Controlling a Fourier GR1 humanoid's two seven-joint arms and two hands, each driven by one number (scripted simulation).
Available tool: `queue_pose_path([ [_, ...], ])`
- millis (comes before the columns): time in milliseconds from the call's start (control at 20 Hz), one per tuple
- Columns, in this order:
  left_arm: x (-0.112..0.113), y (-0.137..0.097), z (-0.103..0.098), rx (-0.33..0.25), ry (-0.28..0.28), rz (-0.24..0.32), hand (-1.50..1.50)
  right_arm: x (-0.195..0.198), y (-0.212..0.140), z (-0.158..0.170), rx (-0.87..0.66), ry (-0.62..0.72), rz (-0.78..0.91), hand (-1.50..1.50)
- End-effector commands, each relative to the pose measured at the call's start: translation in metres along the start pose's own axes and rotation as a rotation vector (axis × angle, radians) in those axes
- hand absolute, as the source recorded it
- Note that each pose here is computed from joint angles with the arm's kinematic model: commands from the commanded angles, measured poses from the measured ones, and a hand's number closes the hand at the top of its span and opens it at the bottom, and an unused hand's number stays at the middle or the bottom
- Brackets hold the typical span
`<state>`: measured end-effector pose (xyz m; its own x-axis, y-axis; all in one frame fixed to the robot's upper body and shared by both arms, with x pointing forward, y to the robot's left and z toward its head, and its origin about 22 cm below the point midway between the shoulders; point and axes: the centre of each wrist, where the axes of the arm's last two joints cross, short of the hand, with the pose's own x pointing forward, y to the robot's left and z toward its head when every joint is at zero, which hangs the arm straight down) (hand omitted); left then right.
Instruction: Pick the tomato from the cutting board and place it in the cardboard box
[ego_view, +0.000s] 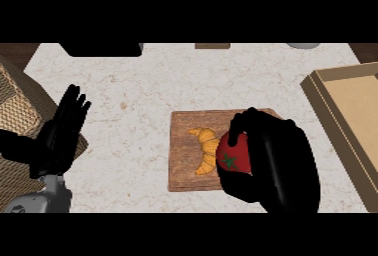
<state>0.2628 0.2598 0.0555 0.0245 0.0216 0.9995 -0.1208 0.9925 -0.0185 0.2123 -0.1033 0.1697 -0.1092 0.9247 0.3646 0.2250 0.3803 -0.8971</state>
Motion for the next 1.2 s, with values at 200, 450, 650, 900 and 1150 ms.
queue_pose_path([
  [200, 0.0, 0.003, 0.006, 0.011, -0.004, 0.002, 0.0, -0.042, -0.052, -0.024, -0.222, 0.218, -0.022, 1.5],
  [450, 0.008, -0.015, 0.001, -0.007, -0.009, 0.004, 0.0, -0.083, -0.065, -0.045, -0.179, 0.294, 0.005, 1.5],
  [650, 0.005, -0.001, 0.003, -0.017, -0.01, 0.004, 0.0, -0.115, -0.077, -0.072, -0.215, 0.338, -0.025, 1.5],
  [900, 0.014, 0.002, 0.0, -0.014, -0.005, 0.01, 0.0, -0.148, -0.081, -0.07, -0.279, 0.387, 0.15, 1.5],
  [1150, -0.002, -0.009, 0.01, -0.016, 0.006, 0.008, 0.0, -0.21, -0.096, -0.099, -0.256, 0.416, 0.189, 1.5],
])
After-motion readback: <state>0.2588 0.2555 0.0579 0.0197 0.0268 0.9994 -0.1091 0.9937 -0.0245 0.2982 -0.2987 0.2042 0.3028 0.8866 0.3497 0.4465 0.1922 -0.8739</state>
